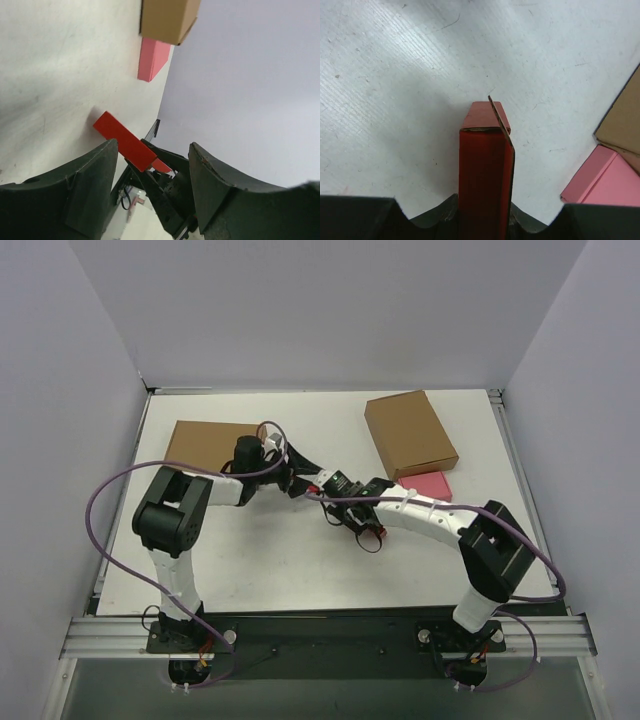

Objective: Fold the paper box
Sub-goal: Close the paper box at the center of the board.

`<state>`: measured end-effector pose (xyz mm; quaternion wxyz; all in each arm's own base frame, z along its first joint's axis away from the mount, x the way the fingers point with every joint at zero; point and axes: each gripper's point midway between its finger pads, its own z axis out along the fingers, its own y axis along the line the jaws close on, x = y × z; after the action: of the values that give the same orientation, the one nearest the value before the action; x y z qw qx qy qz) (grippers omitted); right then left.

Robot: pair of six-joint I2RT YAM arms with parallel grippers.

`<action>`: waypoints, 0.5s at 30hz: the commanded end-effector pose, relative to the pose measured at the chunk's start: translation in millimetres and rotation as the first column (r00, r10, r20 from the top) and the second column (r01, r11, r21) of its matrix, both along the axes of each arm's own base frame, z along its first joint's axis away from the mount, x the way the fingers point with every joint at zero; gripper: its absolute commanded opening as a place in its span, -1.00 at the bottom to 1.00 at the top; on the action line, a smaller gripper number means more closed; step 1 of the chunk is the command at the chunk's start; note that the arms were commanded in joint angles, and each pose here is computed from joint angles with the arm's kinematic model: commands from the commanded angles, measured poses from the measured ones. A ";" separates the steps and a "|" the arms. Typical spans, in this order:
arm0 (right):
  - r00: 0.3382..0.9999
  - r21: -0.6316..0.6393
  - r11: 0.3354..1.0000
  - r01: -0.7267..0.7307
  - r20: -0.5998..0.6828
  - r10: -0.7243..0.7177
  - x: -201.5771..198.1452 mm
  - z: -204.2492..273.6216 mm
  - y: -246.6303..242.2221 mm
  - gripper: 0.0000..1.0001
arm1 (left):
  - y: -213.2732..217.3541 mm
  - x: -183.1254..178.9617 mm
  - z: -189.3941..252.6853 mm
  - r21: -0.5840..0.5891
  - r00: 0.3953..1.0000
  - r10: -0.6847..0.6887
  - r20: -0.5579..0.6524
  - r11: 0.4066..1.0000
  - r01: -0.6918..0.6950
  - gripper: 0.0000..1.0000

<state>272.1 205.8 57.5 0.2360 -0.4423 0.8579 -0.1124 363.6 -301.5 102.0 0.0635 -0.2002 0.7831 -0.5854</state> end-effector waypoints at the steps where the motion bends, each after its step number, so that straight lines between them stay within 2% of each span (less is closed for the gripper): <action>1: 0.994 0.124 0.992 0.036 -0.103 -0.023 -6.5 14.2 0.5 -0.49 | -2.9 14.7 57.4 -0.022 0.963 -0.059 0.262 0.997 0.067 0.36; 7: 0.989 0.179 0.982 0.057 -0.143 -0.032 2.0 11.4 -6.2 -0.52 | -10.0 13.1 63.3 0.008 0.947 -0.103 0.303 0.994 0.105 0.33; 8: 0.990 0.183 0.982 0.047 -0.137 -0.021 4.4 11.1 -5.2 -0.52 | -9.4 13.5 61.7 0.049 0.929 -0.125 0.348 0.992 0.116 0.30; 9: 0.991 0.184 0.982 0.042 -0.133 -0.017 6.9 11.0 -4.8 -0.52 | -7.8 19.7 74.2 0.075 0.912 -0.119 0.392 0.992 0.097 0.20; 10: 0.991 0.178 0.983 0.037 -0.135 -0.013 8.5 8.3 -3.7 -0.52 | -1.8 17.2 64.7 0.130 0.928 -0.125 0.351 0.988 0.084 0.18; 12: 0.990 0.208 0.978 0.013 -0.139 0.017 13.0 11.3 6.7 -0.52 | 16.4 25.5 74.9 0.227 0.889 -0.103 0.447 0.974 -0.002 0.16; 13: 0.989 0.213 0.977 0.007 -0.149 0.025 13.4 9.4 9.8 -0.52 | 25.2 22.8 72.1 0.275 0.891 -0.104 0.441 0.961 -0.024 0.16; 15: 0.988 0.259 0.966 -0.021 -0.145 0.060 17.9 14.8 23.7 -0.51 | 42.6 22.1 88.2 0.364 0.828 -0.134 0.544 0.927 -0.089 0.16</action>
<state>279.5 199.7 56.3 0.2049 -0.4120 0.8878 -0.0111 377.3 -293.3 139.7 0.1797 -0.0733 0.8186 -0.5405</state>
